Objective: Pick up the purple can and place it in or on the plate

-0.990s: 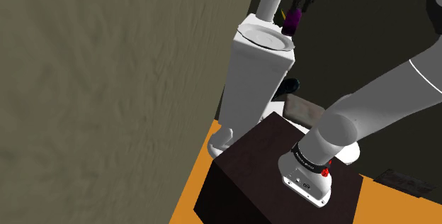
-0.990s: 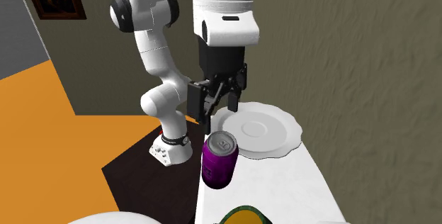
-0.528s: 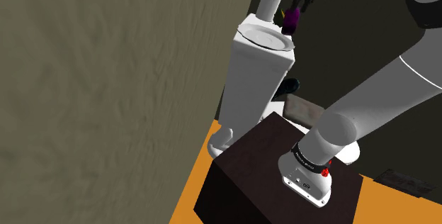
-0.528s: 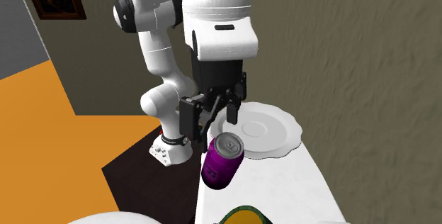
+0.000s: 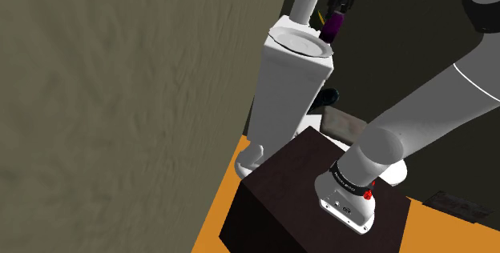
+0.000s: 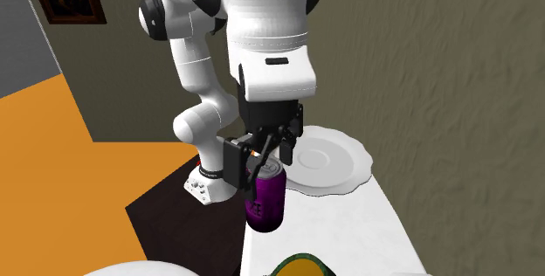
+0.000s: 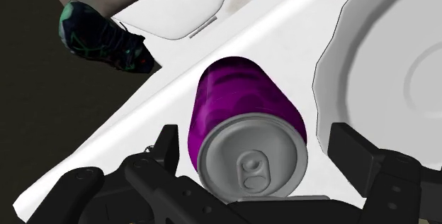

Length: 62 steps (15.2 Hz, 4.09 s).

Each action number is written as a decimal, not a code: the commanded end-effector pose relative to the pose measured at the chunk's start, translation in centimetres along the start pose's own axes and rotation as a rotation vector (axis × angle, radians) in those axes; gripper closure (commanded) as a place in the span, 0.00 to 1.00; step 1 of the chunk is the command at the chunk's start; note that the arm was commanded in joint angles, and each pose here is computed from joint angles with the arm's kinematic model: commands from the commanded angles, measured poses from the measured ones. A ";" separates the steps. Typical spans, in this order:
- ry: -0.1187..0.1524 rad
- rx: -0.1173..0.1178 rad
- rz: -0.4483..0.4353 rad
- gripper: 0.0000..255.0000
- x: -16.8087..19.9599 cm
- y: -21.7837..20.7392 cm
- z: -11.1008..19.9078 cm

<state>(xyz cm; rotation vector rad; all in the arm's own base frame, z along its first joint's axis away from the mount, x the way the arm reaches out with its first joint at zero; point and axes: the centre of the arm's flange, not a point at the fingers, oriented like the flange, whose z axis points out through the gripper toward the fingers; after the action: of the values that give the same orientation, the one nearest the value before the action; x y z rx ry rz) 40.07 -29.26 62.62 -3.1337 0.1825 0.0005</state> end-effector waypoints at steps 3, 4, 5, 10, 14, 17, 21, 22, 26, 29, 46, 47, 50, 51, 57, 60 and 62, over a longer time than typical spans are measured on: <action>0.000 0.000 0.000 0.00 0.0 0.0 0.0; 0.000 0.000 0.000 1.00 0.0 0.0 0.0; 0.000 0.000 0.000 1.00 0.0 0.0 0.0; 0.000 0.000 0.000 1.00 0.0 0.0 0.0; 0.000 0.000 0.000 1.00 0.0 0.0 -0.5; 0.000 0.000 0.000 1.00 0.0 0.0 -2.1; 0.000 0.000 0.000 1.00 0.0 0.0 -4.2; 0.000 0.000 0.000 1.00 0.0 0.0 -4.7; 0.000 0.000 0.000 1.00 0.0 0.0 -6.8; 0.000 0.000 0.000 1.00 0.0 0.0 -8.4; 0.000 0.000 0.000 1.00 -1.1 -18.6 -11.6; 0.000 0.000 0.000 1.00 -1.1 -18.6 -11.1; 0.000 0.000 0.000 1.00 -1.1 -18.6 -9.5; 0.000 0.000 0.000 1.00 -1.1 -18.6 -8.9; 0.000 0.000 0.000 1.00 -1.1 -18.6 -5.8; 0.000 0.000 0.000 1.00 -1.1 -18.6 -4.2; 0.000 0.000 0.000 1.00 -1.1 -18.6 -3.1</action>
<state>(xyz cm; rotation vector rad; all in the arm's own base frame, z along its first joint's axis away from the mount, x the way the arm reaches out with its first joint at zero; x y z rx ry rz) 41.19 -10.67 66.34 -3.1338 0.1825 0.0011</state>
